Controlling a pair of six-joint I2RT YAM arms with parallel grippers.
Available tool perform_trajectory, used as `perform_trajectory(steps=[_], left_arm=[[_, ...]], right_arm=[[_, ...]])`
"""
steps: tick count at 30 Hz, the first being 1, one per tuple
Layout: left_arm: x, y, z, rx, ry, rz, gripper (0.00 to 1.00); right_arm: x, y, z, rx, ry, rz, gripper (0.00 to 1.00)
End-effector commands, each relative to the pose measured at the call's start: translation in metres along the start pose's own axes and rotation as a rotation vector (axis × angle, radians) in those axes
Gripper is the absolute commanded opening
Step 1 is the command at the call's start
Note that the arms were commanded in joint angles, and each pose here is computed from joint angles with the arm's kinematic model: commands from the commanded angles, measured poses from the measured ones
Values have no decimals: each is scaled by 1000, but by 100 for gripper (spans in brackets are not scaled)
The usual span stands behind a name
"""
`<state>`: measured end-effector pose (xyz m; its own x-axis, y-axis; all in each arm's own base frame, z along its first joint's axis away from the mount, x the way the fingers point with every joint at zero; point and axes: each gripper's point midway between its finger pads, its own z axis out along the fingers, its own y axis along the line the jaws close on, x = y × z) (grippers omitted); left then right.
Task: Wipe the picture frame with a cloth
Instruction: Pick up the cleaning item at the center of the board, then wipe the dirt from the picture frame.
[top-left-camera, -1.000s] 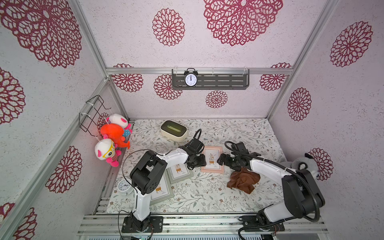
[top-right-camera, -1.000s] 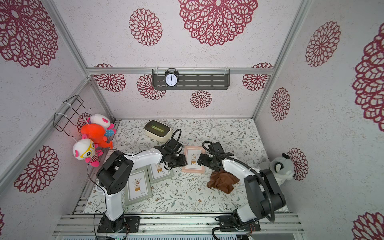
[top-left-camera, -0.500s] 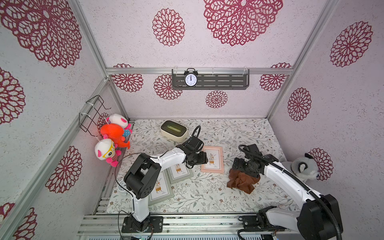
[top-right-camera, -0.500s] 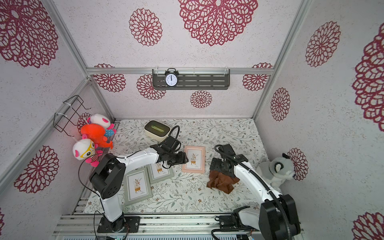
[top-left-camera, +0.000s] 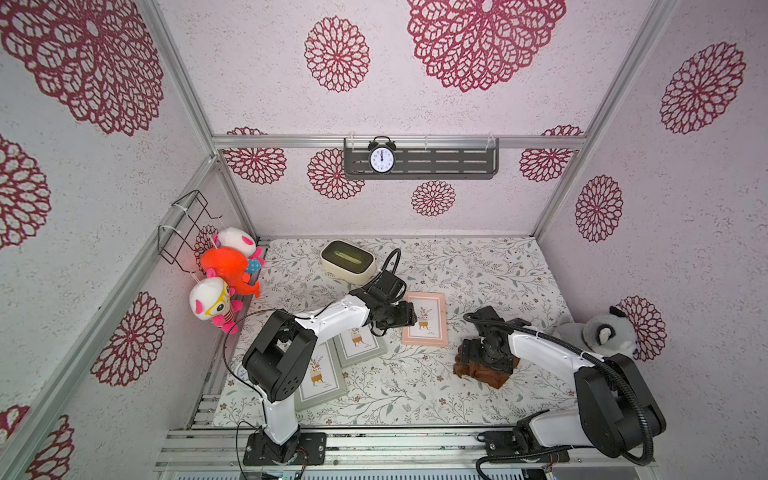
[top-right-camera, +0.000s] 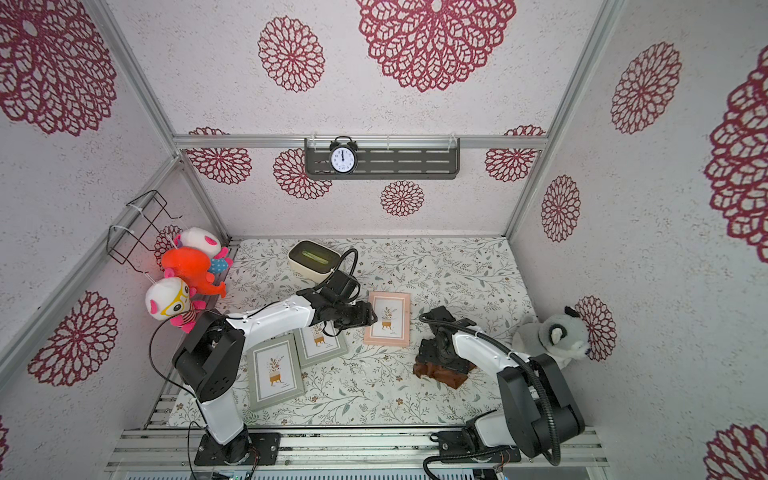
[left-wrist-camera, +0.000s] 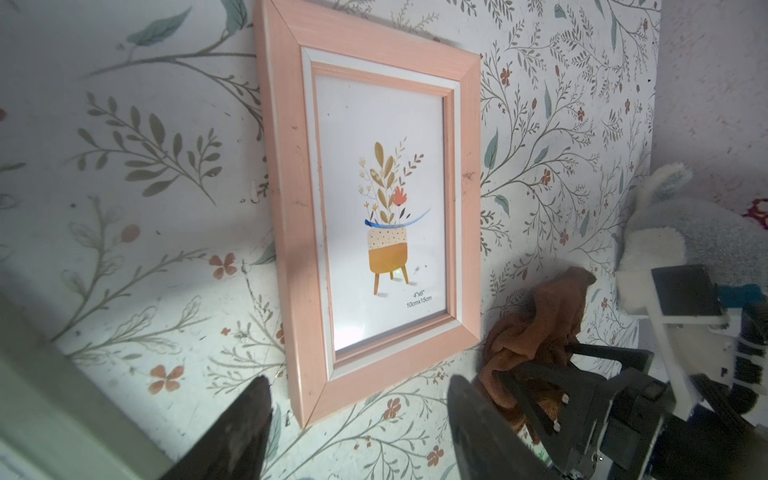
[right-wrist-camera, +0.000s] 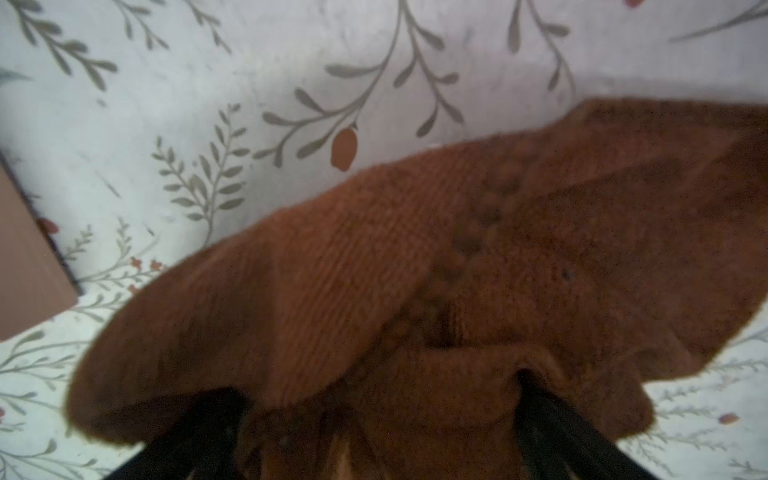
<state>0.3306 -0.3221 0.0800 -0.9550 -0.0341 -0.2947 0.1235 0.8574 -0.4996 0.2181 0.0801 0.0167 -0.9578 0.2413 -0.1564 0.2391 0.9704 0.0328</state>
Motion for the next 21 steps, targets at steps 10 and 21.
perform_trajectory(steps=[10, 21], left_arm=[[-4, 0, -5, 8, -11, 8, 70], [-40, 25, -1, -98, -45, 39, 68]], right_arm=[[-1, 5, 18, -59, -58, 46, 0], [-81, 46, -82, -149, -274, -101, 0]])
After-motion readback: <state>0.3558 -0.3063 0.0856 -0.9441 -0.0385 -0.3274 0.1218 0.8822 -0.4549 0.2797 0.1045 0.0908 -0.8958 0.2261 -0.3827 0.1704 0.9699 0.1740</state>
